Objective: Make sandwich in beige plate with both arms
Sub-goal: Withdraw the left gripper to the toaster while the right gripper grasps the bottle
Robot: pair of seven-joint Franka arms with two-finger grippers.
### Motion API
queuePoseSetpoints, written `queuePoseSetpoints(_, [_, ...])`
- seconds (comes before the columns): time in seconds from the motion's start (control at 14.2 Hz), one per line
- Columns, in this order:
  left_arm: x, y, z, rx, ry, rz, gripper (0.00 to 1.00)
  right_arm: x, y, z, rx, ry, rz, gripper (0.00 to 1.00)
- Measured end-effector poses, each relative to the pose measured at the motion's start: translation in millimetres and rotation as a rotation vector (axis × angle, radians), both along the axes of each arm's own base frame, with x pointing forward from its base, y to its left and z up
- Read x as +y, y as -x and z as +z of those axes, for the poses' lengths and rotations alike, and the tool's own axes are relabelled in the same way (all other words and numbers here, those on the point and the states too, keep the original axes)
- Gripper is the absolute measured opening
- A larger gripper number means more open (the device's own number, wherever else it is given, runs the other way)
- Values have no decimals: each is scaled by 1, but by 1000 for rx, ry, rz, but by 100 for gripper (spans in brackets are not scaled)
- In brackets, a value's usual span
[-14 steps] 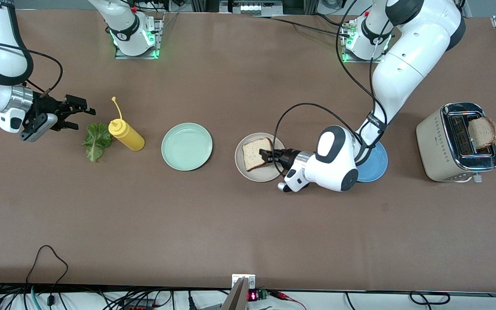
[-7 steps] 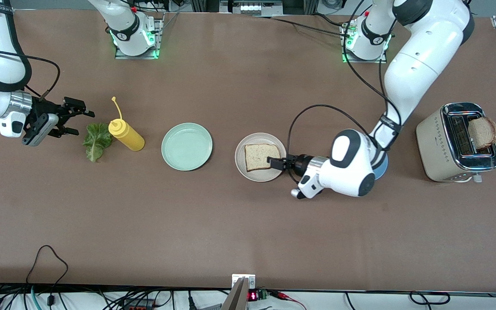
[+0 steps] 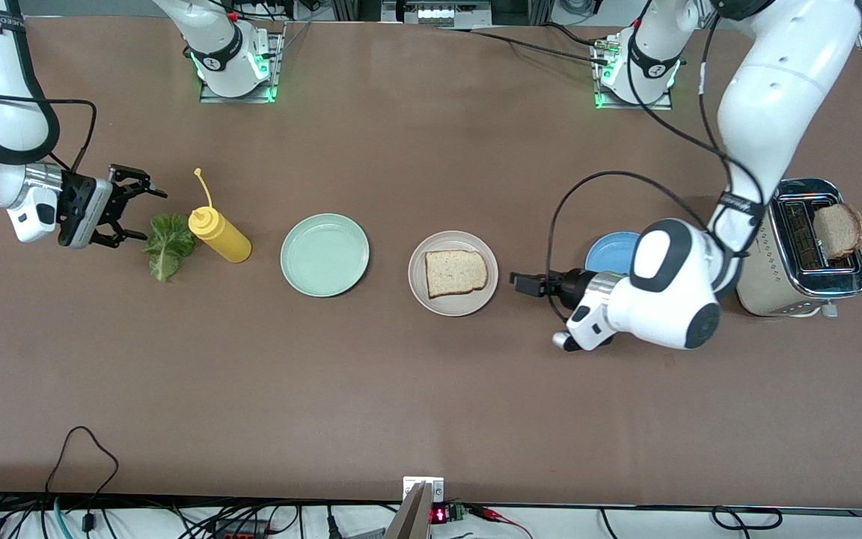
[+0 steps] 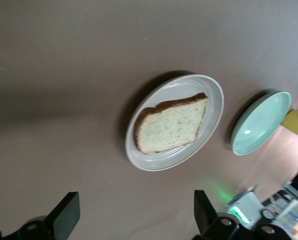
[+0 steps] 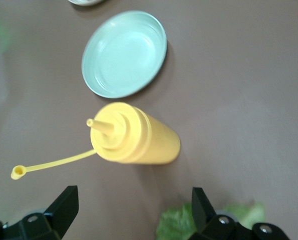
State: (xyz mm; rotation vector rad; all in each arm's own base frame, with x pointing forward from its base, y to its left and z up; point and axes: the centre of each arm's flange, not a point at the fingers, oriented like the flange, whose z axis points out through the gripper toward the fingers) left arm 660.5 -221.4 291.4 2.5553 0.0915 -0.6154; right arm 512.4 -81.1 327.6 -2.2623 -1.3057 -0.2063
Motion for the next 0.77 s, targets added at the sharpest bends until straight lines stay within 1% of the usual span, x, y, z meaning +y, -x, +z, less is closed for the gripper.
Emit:
queuePoseSetpoints(0.07, [9,-2,14,-40,-48,-22,100,1,2,-9,-25,-45,30,100])
queuePoseSetpoints(0.21, [27,-7,43,-149,-182,-78,100,-3,6,-29,-74,-121,69,100])
queuePoseSetpoints(0.42, [49,-11,95,-303,-357,-134,100,-15,9,-52,-149,-204,106,100])
queuePoseSetpoints(0.49, [55,-12,111,-338,-406,-150,100,-18,10,-58,-169,-224,116,100])
queuePoseSetpoints(0.56, [62,-11,125,-359,-445,-167,100,-21,12,-66,-192,-248,126,100])
queuePoseSetpoints(0.7, [87,-15,149,-392,-487,-178,100,-26,18,-86,-237,-294,152,100])
queuePoseSetpoints(0.77, [105,-18,159,-405,-498,-163,100,-26,20,-96,-254,-314,160,100])
